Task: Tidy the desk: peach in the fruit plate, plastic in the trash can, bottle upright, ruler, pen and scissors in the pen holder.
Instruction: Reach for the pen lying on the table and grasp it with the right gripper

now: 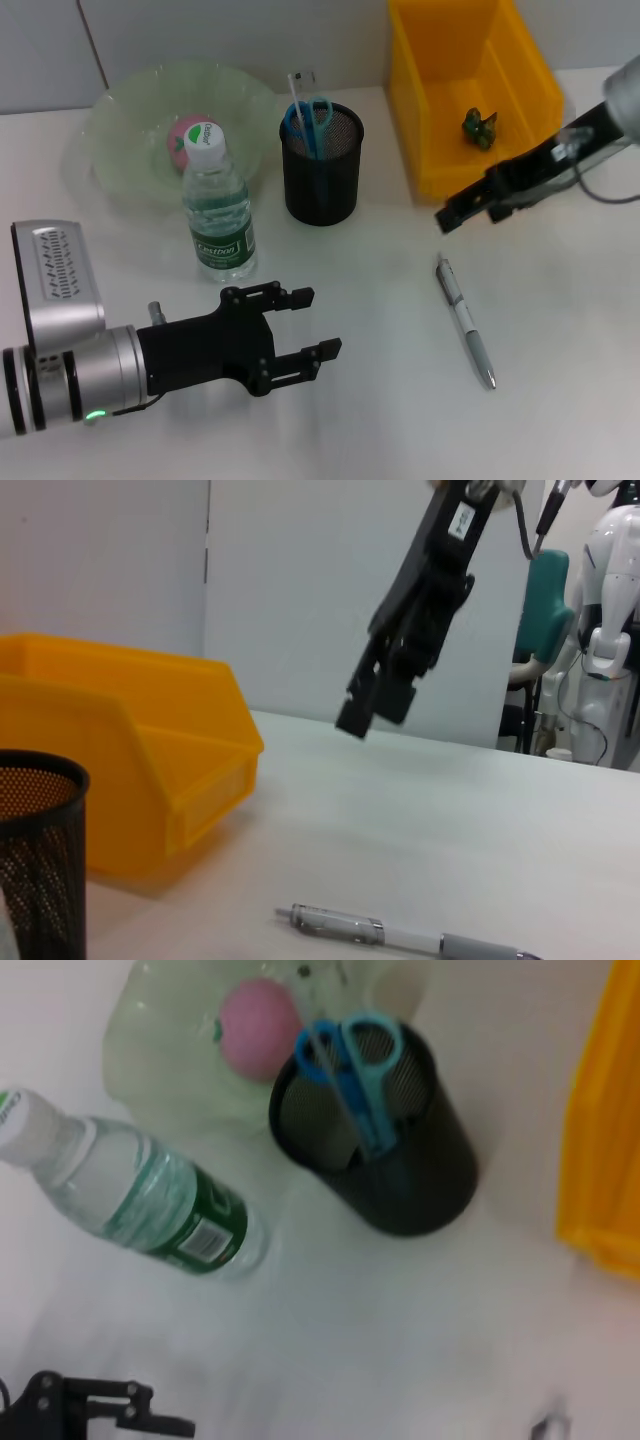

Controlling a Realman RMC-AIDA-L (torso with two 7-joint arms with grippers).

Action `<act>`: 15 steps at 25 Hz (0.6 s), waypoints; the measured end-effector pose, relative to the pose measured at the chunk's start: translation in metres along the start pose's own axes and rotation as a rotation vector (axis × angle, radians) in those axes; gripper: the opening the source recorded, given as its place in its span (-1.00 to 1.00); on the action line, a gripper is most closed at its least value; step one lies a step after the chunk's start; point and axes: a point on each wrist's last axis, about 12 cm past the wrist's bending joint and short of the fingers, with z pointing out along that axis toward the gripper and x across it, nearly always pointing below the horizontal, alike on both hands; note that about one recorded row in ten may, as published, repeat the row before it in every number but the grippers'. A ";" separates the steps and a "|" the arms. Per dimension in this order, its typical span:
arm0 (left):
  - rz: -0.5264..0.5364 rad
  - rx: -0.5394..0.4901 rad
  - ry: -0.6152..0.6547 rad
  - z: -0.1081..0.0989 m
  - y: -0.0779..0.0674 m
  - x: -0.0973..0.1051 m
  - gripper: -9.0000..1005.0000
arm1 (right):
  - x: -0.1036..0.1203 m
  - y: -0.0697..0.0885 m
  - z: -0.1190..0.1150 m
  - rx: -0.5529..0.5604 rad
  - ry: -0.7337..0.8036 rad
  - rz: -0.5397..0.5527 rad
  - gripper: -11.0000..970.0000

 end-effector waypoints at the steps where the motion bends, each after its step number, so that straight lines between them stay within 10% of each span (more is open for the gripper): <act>1: 0.004 -0.001 0.000 0.000 0.000 0.000 0.34 | 0.000 0.000 0.008 -0.006 0.026 0.034 0.70; 15: 0.067 -0.035 0.006 -0.002 0.002 0.003 0.35 | -0.012 0.007 0.045 0.123 0.156 0.098 0.70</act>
